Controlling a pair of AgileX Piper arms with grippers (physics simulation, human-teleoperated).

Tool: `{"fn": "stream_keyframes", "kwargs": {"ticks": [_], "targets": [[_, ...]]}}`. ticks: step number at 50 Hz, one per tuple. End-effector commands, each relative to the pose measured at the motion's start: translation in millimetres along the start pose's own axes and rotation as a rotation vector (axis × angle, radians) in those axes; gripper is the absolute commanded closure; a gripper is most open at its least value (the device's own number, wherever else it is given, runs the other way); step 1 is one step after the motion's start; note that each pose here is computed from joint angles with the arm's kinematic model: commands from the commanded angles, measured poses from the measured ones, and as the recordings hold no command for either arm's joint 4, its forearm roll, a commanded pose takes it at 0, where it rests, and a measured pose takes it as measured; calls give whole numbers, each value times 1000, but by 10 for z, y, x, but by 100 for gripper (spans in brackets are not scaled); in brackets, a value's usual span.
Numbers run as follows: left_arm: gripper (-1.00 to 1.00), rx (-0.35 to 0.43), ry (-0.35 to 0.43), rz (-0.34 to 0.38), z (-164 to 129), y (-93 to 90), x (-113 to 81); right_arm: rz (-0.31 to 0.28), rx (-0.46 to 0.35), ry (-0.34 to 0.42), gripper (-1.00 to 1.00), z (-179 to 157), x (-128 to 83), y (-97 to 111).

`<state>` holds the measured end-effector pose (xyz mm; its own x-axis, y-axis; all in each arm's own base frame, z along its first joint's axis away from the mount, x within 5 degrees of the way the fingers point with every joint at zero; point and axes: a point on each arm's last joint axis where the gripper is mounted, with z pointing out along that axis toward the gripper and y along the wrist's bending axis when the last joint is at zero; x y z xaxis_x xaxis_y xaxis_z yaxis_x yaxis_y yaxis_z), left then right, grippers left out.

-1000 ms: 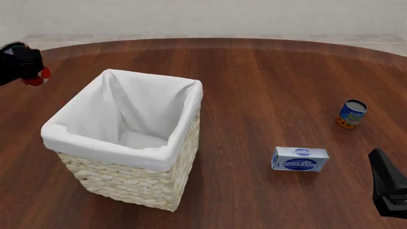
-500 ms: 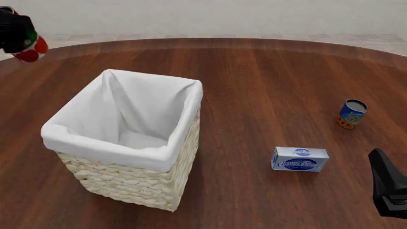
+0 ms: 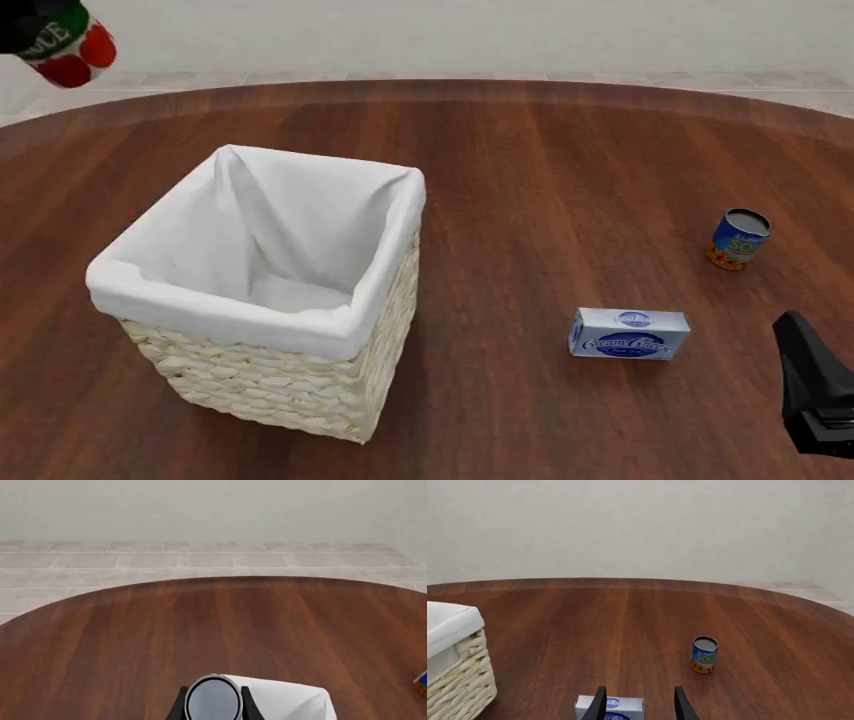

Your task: Pick up the tomato sauce, and put it in the basket.

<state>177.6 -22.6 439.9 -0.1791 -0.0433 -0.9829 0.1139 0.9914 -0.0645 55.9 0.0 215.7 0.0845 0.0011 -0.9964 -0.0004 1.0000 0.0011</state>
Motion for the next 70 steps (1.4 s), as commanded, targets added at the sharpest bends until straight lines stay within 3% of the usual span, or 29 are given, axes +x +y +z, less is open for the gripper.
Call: {"fn": "stream_keyframes", "kwargs": {"ticks": [1, 18, 30, 70], "targets": [[100, 58, 8, 13, -126, -106, -111, 0, 0, 0, -100, 0, 0, 0], [100, 150, 26, -11, -343, -263, -405, 0, 0, 0, -100, 0, 0, 0], [100, 192, 57, -44, -384, -330, -430, 0, 0, 0, -100, 0, 0, 0], [100, 192, 81, -3, 439, -457, -9, 0, 0, 0, -100, 0, 0, 0]]}}
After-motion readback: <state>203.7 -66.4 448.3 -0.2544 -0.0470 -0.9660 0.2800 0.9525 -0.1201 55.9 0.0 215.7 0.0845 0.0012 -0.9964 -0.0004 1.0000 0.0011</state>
